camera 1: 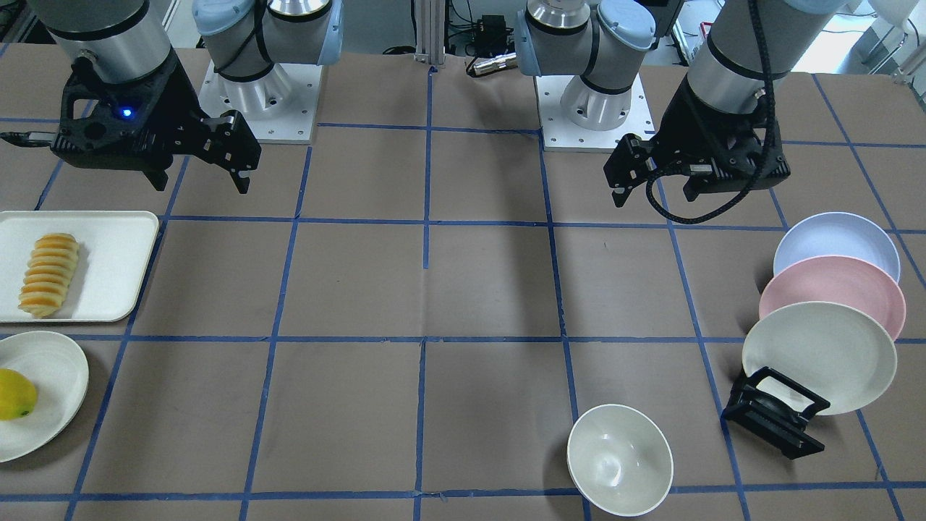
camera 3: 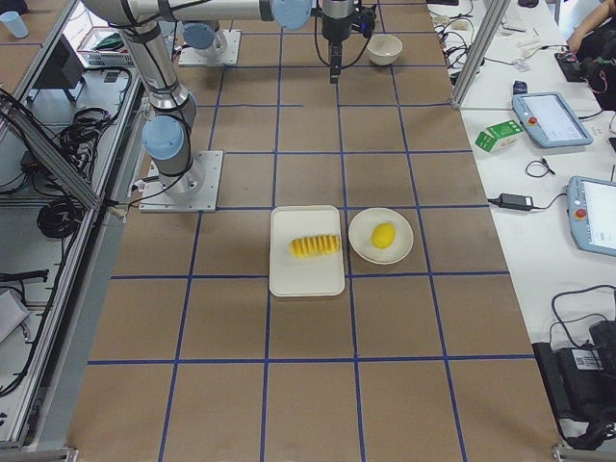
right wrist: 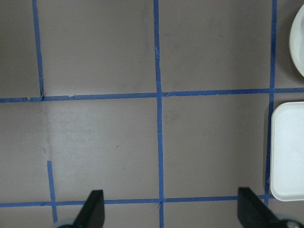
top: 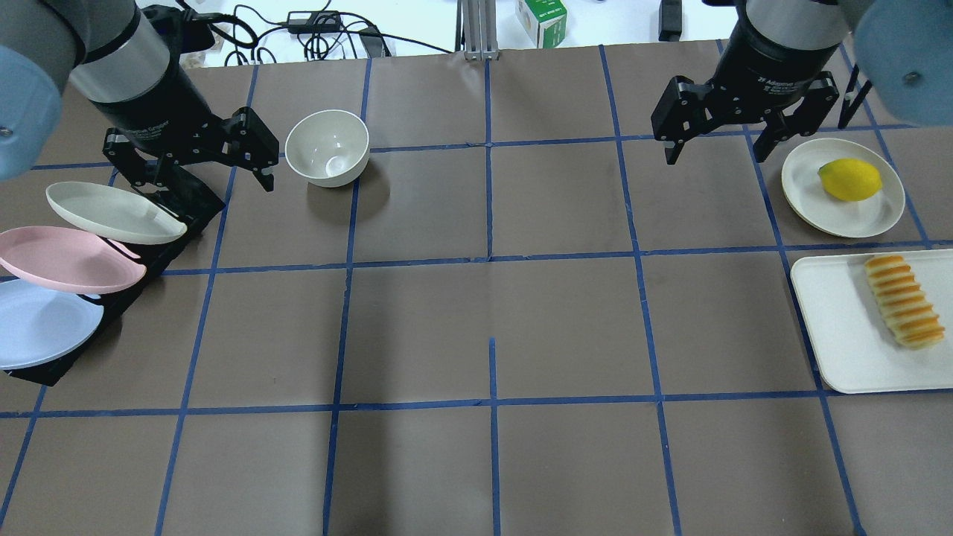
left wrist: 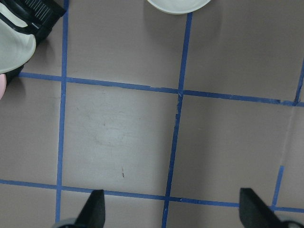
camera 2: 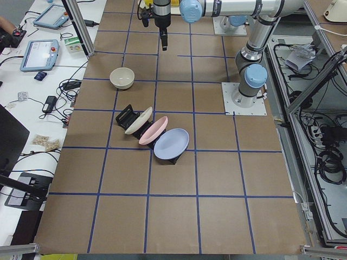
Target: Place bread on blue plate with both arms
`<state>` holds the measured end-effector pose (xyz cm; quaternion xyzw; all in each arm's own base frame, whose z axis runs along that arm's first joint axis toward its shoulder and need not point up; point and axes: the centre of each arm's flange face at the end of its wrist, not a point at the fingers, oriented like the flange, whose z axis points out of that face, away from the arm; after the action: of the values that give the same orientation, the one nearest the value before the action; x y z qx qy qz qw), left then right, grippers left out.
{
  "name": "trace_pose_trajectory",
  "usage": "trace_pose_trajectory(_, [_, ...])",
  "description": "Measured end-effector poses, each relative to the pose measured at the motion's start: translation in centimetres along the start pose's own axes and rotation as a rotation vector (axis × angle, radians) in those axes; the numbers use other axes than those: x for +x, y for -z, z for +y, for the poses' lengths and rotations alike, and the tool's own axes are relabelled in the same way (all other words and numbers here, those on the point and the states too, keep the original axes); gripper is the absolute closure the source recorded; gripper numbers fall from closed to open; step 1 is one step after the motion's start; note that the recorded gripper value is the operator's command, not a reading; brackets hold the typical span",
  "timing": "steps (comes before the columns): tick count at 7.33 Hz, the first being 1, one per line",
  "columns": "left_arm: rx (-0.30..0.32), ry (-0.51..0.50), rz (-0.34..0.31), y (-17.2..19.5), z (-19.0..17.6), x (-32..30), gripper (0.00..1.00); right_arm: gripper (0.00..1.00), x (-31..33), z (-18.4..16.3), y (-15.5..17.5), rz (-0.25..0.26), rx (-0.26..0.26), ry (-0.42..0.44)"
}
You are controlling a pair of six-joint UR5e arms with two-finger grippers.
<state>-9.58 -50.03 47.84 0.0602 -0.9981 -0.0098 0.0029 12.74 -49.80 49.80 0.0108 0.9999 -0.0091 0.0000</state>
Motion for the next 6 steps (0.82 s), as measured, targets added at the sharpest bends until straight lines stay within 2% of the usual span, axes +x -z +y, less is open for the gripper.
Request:
trace_pose_trajectory(2, [-0.005, 0.0, -0.003, -0.3, 0.2, 0.0, 0.0, 0.0, 0.0, 0.0, 0.0, 0.0, 0.0, 0.0])
trace_pose_trajectory(4, [-0.01, 0.001, -0.005, -0.5, 0.4, -0.1, 0.0, 0.0, 0.9, 0.0, -0.5, 0.006, -0.013, 0.04])
trace_pose_trajectory(6, [-0.013, 0.004, -0.007, -0.7, 0.5, -0.3, 0.0, 0.0, 6.3, -0.5, -2.2, 0.03, -0.045, 0.043])
